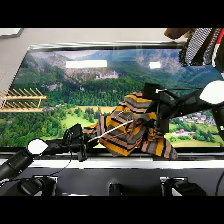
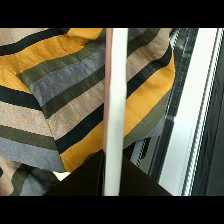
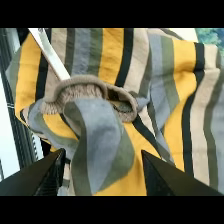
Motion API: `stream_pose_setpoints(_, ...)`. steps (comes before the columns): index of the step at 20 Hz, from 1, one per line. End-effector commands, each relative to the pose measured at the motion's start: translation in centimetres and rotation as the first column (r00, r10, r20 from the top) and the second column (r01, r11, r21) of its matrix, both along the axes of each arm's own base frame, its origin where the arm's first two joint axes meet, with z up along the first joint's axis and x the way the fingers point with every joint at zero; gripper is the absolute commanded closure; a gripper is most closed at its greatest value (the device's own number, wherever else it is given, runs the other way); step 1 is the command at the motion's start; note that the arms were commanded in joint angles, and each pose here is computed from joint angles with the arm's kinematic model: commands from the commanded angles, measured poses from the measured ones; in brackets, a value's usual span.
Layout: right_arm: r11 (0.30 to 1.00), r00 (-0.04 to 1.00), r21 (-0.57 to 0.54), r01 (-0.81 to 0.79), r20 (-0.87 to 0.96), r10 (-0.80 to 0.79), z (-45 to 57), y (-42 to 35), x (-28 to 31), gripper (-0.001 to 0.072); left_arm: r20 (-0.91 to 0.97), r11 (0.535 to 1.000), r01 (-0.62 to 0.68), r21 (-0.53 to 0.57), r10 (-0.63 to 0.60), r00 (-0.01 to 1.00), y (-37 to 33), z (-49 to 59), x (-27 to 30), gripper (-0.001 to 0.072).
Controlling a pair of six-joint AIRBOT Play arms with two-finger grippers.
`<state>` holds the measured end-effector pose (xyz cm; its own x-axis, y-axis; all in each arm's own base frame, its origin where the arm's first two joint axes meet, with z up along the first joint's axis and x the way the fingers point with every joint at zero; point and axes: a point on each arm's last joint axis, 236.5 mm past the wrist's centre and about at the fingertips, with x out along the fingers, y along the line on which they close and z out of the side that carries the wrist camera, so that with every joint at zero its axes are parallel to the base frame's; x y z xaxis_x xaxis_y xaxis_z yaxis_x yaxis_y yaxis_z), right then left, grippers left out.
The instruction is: Fold the clothes and pants, and hang the long-sleeved shirts on hangers.
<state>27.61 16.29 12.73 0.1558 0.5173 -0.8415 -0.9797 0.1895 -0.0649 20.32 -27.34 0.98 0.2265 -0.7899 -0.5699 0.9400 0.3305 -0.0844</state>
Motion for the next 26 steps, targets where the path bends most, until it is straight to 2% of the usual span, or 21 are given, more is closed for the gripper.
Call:
stream_pose_setpoints(1, 0.998, 0.999, 0.039, -0.045, -0.009, 0.046, -0.3, 1.1, 0.2, 0.0162, 0.000, 1.000, 0.000, 0.001, 0.000, 1.000, 0.0, 0.0, 0.0, 0.0679)
stream_pose_setpoints(3, 0.998, 0.999, 0.043, -0.047, -0.016, 0.048, -0.4, 1.2, 0.1, 0.0192, 0.000, 1.000, 0.000, 0.000, 0.000, 1.000, 0.0, 0.0, 0.0, 0.0680)
stream_pose_setpoints(7, 0.996, 0.996, 0.038, -0.079, -0.049, 0.080, -0.8, 1.2, -0.6, 0.0373, 0.000, 1.000, 0.000, 0.000, 0.000, 1.000, 0.0, 0.0, 0.0, 0.0679)
stream_pose_setpoints(10, 0.996, 0.992, 0.020, -0.092, -0.079, 0.093, -1.2, 0.8, -1.2, 0.0575, 0.000, 1.000, 0.000, 0.000, 0.000, 1.000, 0.0, 0.0, 0.0, 0.0679)
stream_pose_setpoints(11, 0.995, 0.992, 0.020, -0.093, -0.086, 0.094, -1.2, 0.8, -1.4, 0.0674, 0.000, 1.000, 0.000, 0.000, 0.000, 1.000, 0.0, 0.0, 0.0, 0.0679)
stream_pose_setpoints(16, 0.997, 0.989, -0.010, -0.080, -0.122, 0.078, -1.2, 0.0, -2.4, 0.0678, 0.000, 1.000, 0.000, 0.000, 0.000, 1.000, 0.0, 0.0, 0.0, 0.0673)
stream_pose_setpoints(18, 0.998, 0.995, -0.062, -0.032, -0.100, 0.025, -1.0, -1.2, -2.3, 0.0680, -0.013, 1.000, -0.015, -0.004, 0.015, 1.000, 0.0, 0.0, 0.1, 0.0546)
stream_pose_setpoints(20, 0.994, 0.999, -0.110, 0.015, -0.047, -0.020, -0.4, -2.6, -2.2, 0.0681, -0.063, 0.993, -0.113, -0.025, 0.111, 0.992, 0.3, 0.2, 1.3, 0.0354)
stream_pose_setpoints(21, 0.991, 0.998, -0.121, 0.057, -0.012, -0.059, 0.2, -3.1, -1.9, 0.0681, -0.085, 0.985, -0.168, -0.037, 0.164, 0.983, 0.5, 0.3, 2.0, 0.0352)
stream_pose_setpoints(23, 0.983, 0.991, -0.126, 0.131, 0.042, -0.127, 1.3, -4.0, -1.8, 0.0681, -0.125, 0.961, -0.272, -0.058, 0.263, 0.957, 1.1, 0.6, 3.5, 0.0237)
stream_pose_setpoints(25, 0.978, 0.985, -0.126, 0.166, 0.069, -0.158, 2.2, -4.4, -2.2, 0.0681, -0.177, 0.916, -0.394, -0.083, 0.375, 0.910, 2.0, 1.0, 5.2, 0.0215)
stream_pose_setpoints(26, 0.977, 0.983, -0.123, 0.176, 0.081, -0.167, 2.5, -4.6, -2.4, 0.0681, -0.211, 0.887, -0.453, -0.095, 0.427, 0.880, 2.5, 1.1, 6.1, 0.0172)
